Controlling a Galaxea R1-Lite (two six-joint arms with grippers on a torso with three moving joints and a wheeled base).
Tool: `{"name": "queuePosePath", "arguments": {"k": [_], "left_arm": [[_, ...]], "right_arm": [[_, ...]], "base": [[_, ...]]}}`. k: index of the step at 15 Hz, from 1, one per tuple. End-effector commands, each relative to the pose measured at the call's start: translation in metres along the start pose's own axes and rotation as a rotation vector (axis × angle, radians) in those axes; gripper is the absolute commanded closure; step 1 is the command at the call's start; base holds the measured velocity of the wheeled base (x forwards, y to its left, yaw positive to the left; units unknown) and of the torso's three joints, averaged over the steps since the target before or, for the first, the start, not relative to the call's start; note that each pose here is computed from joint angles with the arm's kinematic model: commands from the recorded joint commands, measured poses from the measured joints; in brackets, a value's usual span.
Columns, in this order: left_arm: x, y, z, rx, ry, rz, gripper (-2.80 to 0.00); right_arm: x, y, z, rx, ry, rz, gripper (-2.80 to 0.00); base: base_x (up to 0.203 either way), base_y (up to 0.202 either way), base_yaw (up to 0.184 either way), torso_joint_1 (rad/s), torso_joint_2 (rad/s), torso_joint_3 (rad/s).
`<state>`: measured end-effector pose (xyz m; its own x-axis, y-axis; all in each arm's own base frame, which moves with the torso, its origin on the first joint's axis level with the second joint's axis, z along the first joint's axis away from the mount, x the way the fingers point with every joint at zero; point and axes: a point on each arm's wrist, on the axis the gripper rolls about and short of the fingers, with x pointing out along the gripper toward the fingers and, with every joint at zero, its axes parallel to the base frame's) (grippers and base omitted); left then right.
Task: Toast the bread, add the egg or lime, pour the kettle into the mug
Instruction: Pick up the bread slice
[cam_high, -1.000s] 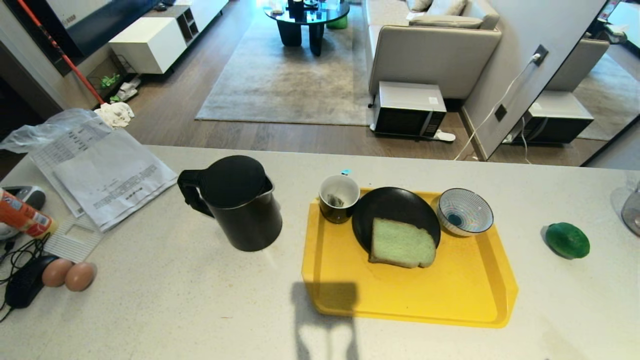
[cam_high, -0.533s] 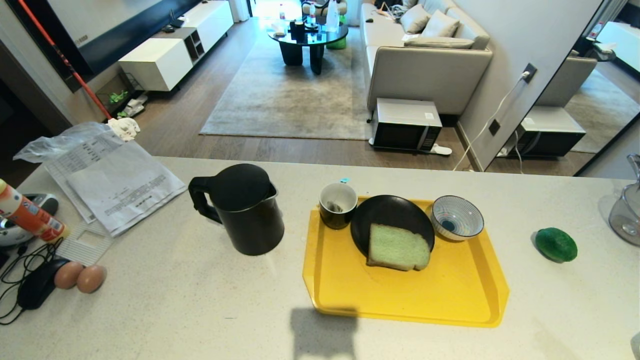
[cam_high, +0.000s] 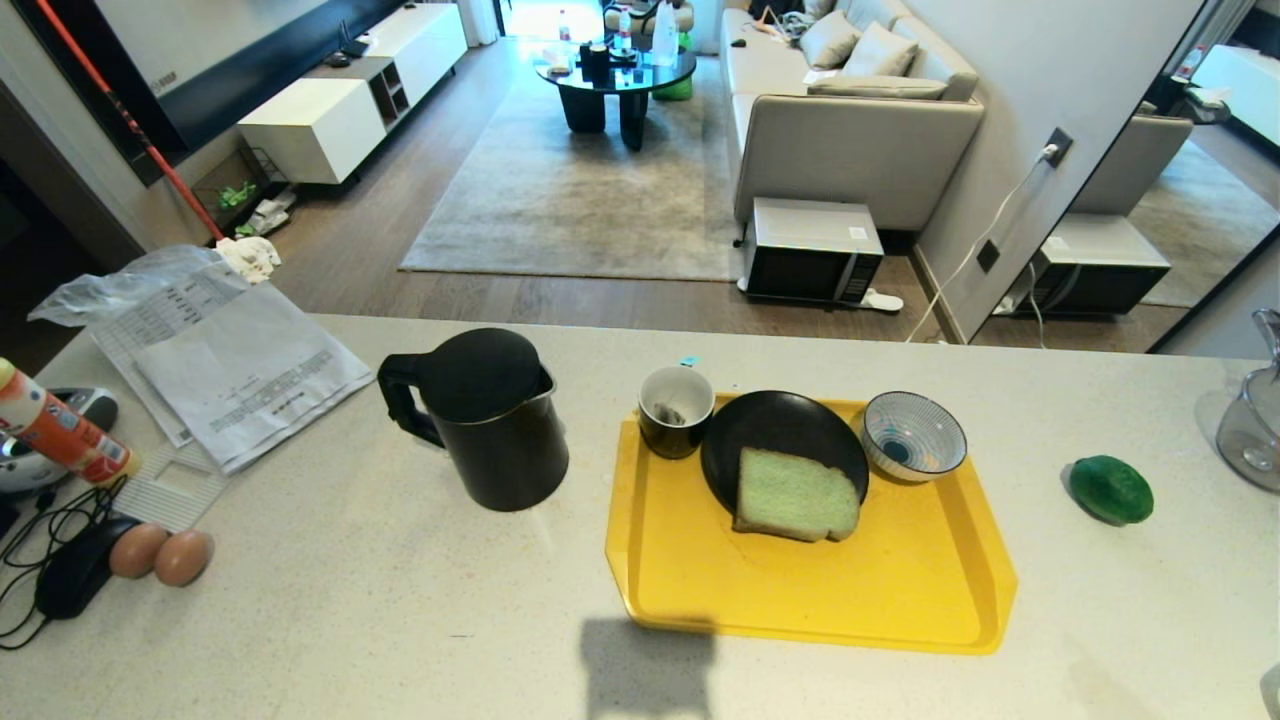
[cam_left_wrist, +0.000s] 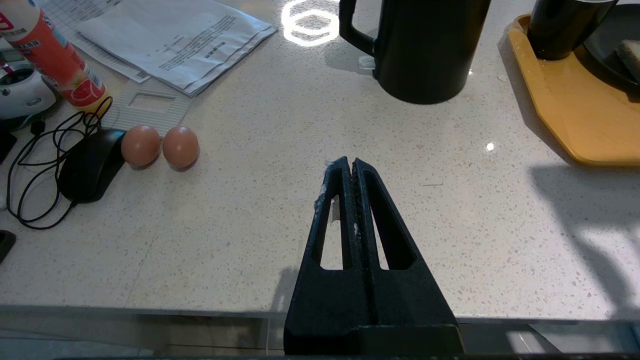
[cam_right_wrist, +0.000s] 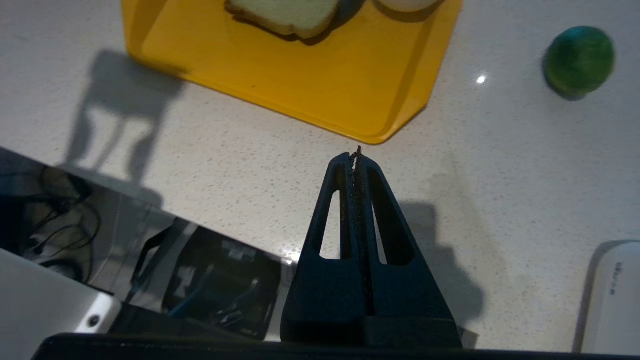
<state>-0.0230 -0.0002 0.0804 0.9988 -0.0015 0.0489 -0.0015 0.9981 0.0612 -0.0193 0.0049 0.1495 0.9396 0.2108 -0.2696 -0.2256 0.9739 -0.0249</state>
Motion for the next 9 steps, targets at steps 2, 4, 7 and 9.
{"name": "queuePosePath", "arguments": {"k": [2,4,7,9], "left_arm": [[0.001,0.0,-0.005,0.0,0.014,-0.001,0.0],[0.001,0.0,-0.005,0.0,0.014,-0.001,0.0],[0.001,0.0,-0.005,0.0,0.014,-0.001,0.0],[0.001,0.0,-0.005,0.0,0.014,-0.001,0.0]], "right_arm": [[0.06,-0.015,0.049,0.105,0.299,0.118,0.0],[0.098,-0.024,0.069,0.197,0.39,0.148,0.0],[0.147,-0.028,0.09,0.333,0.438,0.195,0.0],[0.162,-0.024,0.094,0.39,0.461,0.222,-2.8]], "base": [[0.0,0.0,0.0,0.0,0.0,0.0],[0.0,0.0,0.0,0.0,0.0,0.0],[0.0,0.0,0.0,0.0,0.0,0.0],[0.0,0.0,0.0,0.0,0.0,0.0]]}}
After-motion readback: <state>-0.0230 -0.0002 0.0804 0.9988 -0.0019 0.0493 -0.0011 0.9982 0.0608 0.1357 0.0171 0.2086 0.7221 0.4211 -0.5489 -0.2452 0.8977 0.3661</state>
